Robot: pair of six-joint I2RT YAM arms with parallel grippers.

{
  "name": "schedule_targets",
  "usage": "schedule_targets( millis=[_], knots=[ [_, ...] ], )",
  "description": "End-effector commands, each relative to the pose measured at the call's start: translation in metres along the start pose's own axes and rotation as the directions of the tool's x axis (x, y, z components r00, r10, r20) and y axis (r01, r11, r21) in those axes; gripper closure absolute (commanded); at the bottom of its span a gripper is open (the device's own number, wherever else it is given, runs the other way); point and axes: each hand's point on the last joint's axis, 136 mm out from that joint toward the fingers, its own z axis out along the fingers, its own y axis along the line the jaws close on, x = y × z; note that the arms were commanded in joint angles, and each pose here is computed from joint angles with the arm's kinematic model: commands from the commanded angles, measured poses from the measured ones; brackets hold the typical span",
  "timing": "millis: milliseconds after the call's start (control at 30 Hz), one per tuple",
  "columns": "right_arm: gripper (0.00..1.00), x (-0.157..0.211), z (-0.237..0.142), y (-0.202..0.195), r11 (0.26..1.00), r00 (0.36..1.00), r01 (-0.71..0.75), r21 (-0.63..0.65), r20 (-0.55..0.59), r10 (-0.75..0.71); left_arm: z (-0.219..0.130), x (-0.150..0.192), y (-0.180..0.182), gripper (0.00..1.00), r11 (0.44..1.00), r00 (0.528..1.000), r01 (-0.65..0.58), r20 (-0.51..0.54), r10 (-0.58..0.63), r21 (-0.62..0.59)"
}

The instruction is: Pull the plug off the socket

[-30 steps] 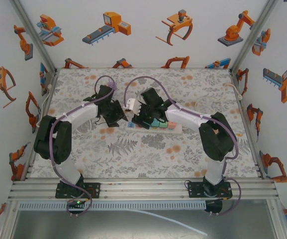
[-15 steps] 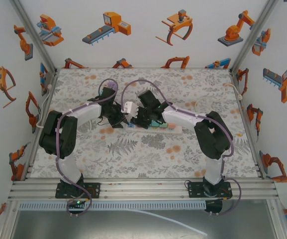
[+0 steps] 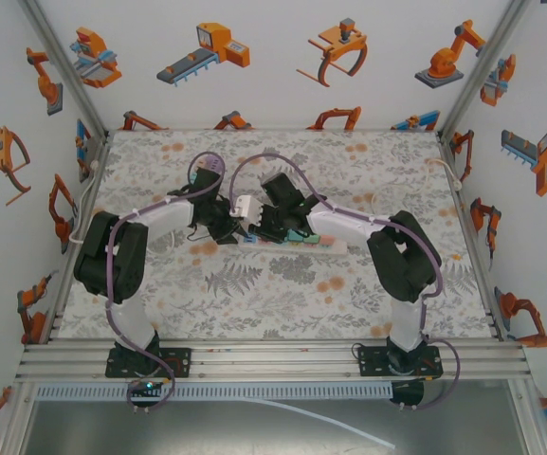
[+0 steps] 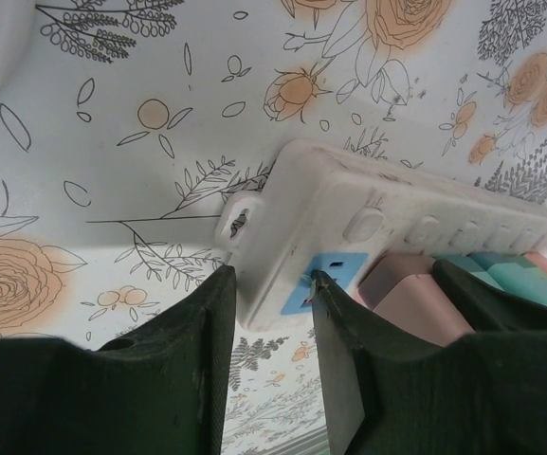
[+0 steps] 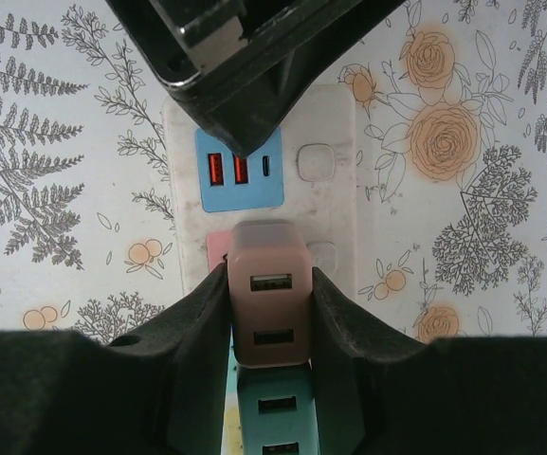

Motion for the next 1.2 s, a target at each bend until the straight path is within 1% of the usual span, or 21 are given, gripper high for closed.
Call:
schedule_targets(
  millis=[0,100,200,333,400,533,767,933,1067,1167],
  knots=[
    [0.72,-0.035,-0.01,0.011,1.0,0.996,0.012,-0.009,0.094,-0.011,0.015,0.028,0.043,0.63,0.986,0.999,0.033,-0.023,-0.037,-0.166],
    [0.73,-0.039,-0.011,0.007,0.999,0.995,0.021,0.029,0.092,-0.024,0.018,0.036,0.046,0.63,0.983,0.999,0.045,-0.016,-0.049,-0.176],
    [0.73,-0.042,-0.015,0.004,0.999,0.995,0.022,0.041,0.096,-0.026,0.019,0.04,0.052,0.63,0.977,0.999,0.051,-0.004,-0.053,-0.208],
    [0.75,-0.047,-0.022,0.004,0.998,0.991,0.027,0.065,0.126,-0.035,0.019,0.041,0.063,0.62,0.968,0.996,0.084,0.012,-0.083,-0.239],
    [0.77,-0.05,-0.027,0.002,0.996,0.989,0.033,0.078,0.142,-0.044,0.018,0.042,0.067,0.62,0.964,0.996,0.09,0.011,-0.09,-0.251],
    [0.79,-0.054,-0.031,0.002,0.996,0.986,0.036,0.087,0.156,-0.049,0.016,0.04,0.068,0.62,0.961,0.996,0.094,0.024,-0.091,-0.261],
    [0.78,-0.066,-0.037,-0.005,0.992,0.975,0.016,0.124,0.217,-0.043,0.013,0.038,0.067,0.62,0.961,0.995,0.103,0.037,-0.097,-0.256],
    [0.79,-0.07,-0.037,-0.007,0.992,0.973,0.017,0.128,0.227,-0.046,0.011,0.038,0.065,0.62,0.963,0.995,0.102,0.038,-0.095,-0.249],
    [0.79,-0.082,-0.053,-0.014,0.986,0.964,-0.013,0.169,0.265,-0.032,-0.001,0.029,0.056,0.58,0.973,0.996,0.07,0.07,-0.055,-0.219],
    [0.79,-0.093,-0.076,-0.029,0.966,0.953,-0.1,0.239,0.301,0.024,-0.02,0.015,0.042,0.55,0.982,0.994,0.025,0.11,-0.004,-0.186]
  ],
)
